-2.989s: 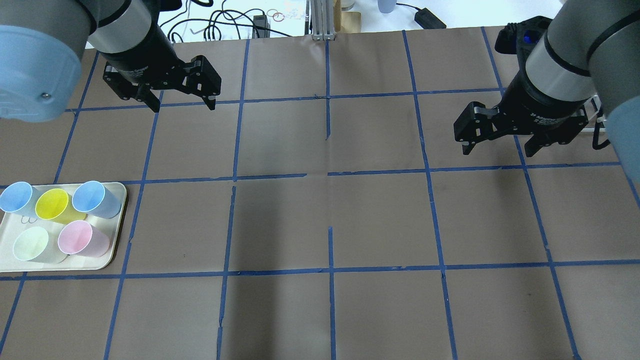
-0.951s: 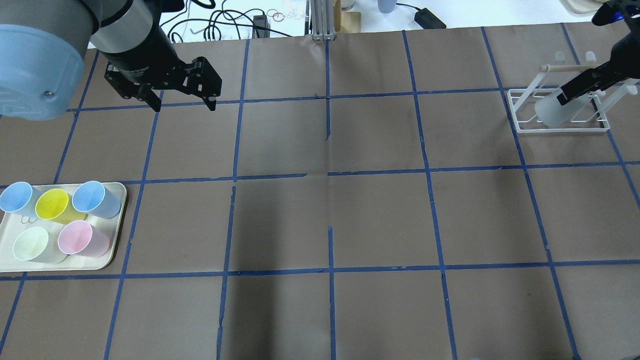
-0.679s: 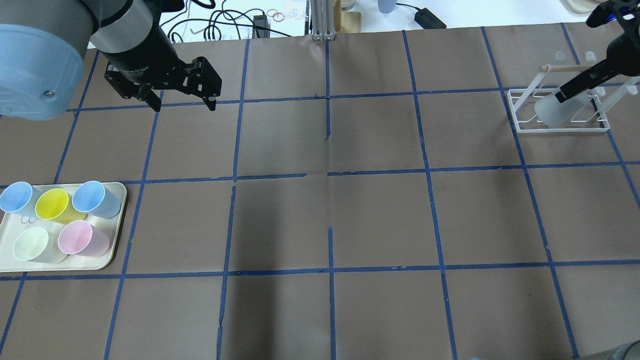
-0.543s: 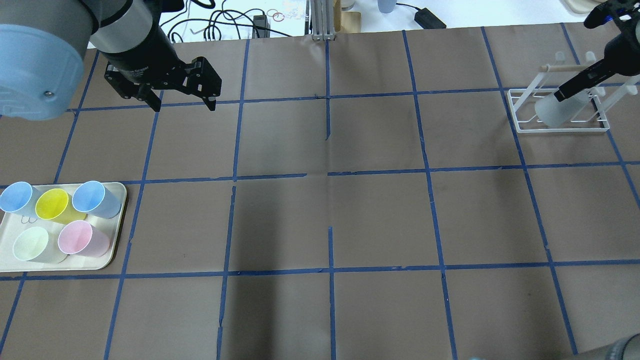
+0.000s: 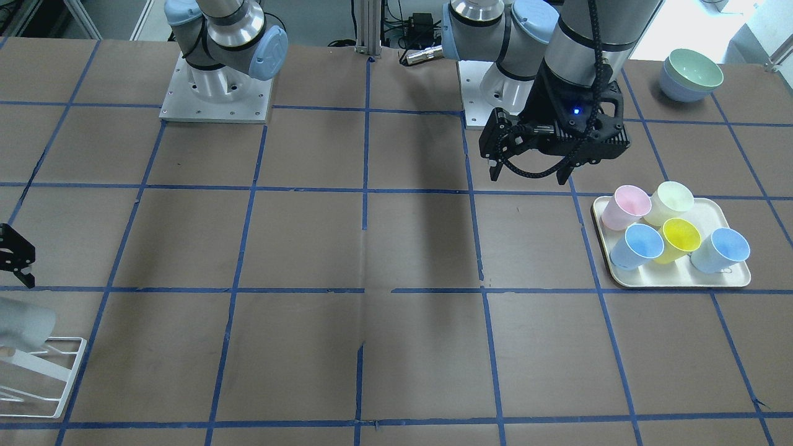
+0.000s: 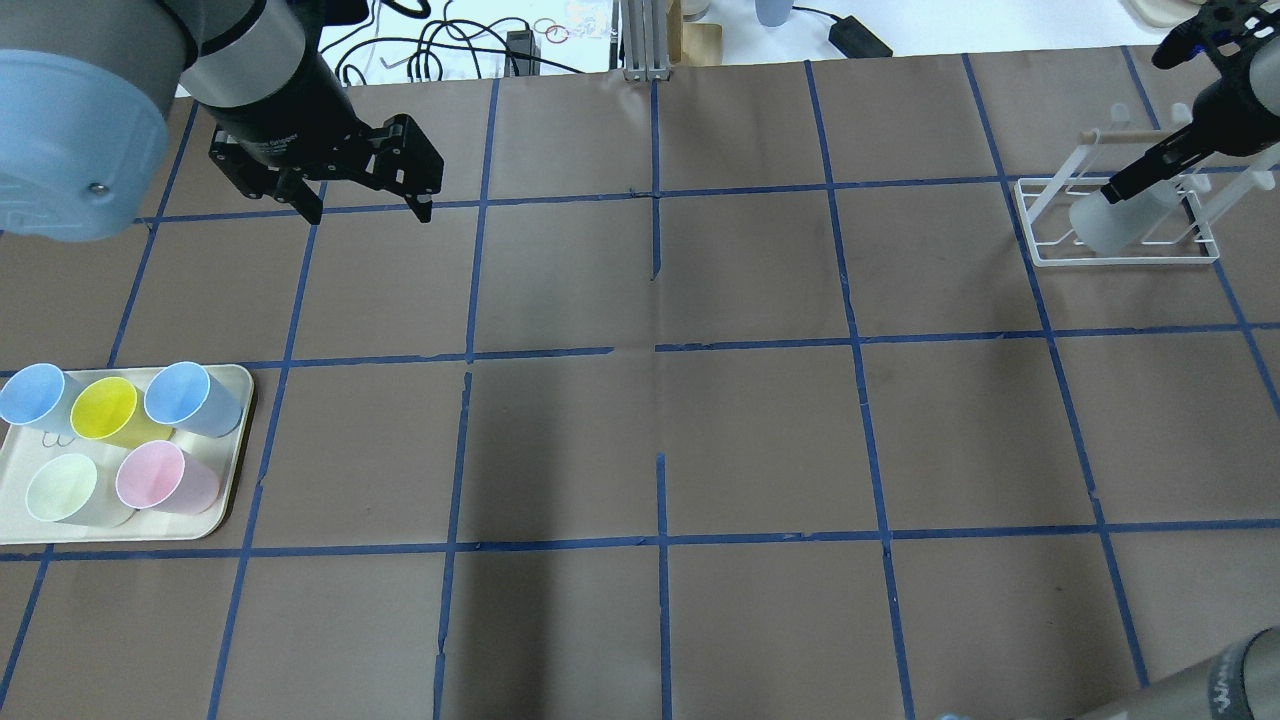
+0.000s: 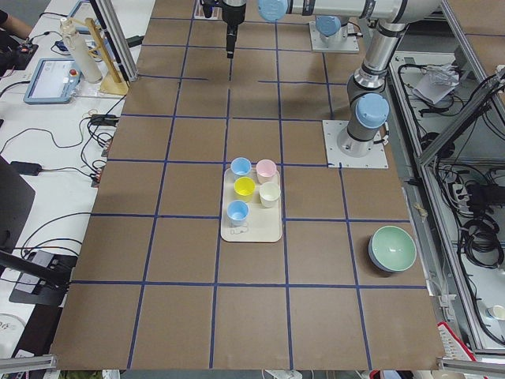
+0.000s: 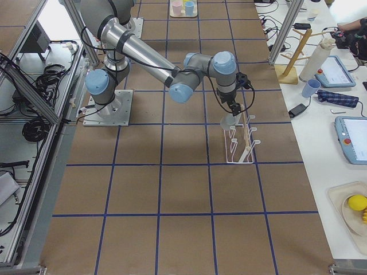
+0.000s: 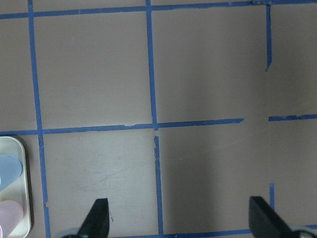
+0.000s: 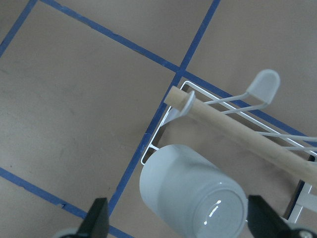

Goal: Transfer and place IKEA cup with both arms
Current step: 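Close the right gripper on the white cup and lift it off the rack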

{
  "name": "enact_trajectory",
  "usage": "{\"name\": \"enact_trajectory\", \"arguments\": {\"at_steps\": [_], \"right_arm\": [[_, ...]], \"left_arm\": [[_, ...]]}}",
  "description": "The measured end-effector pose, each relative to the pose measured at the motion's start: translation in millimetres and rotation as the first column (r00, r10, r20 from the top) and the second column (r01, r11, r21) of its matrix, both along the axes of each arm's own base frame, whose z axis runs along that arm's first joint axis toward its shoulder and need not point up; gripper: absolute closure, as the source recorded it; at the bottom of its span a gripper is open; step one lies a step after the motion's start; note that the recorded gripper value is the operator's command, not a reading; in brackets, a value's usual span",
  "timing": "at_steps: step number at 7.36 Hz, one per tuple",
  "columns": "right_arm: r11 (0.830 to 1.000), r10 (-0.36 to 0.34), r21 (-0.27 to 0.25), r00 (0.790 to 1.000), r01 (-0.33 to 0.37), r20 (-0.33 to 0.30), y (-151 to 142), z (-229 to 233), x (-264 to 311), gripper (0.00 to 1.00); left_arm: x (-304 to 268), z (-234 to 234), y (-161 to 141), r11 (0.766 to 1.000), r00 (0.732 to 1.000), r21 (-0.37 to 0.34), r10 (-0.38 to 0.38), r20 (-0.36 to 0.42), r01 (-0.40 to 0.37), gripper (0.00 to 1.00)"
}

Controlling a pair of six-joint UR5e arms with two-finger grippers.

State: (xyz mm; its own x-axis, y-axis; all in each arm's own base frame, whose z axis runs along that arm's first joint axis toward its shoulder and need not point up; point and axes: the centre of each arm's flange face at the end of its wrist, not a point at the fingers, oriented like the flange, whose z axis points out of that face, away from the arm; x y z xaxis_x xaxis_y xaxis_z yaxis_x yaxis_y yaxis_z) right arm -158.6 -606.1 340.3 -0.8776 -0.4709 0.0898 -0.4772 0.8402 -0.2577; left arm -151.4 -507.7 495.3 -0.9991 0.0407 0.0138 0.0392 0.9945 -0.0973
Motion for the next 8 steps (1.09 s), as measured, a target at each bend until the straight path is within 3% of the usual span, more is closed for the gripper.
{"name": "enact_trajectory", "arguments": {"at_steps": [8], "right_arm": [[0.999, -0.023, 0.03, 1.0, 0.022, 0.02, -5.5, -30.3, -17.3, 0.0]], "left_arm": [[0.2, 0.6, -0.2, 1.0, 1.0, -0.001, 0.0, 0.0, 0.0, 0.0]]}}
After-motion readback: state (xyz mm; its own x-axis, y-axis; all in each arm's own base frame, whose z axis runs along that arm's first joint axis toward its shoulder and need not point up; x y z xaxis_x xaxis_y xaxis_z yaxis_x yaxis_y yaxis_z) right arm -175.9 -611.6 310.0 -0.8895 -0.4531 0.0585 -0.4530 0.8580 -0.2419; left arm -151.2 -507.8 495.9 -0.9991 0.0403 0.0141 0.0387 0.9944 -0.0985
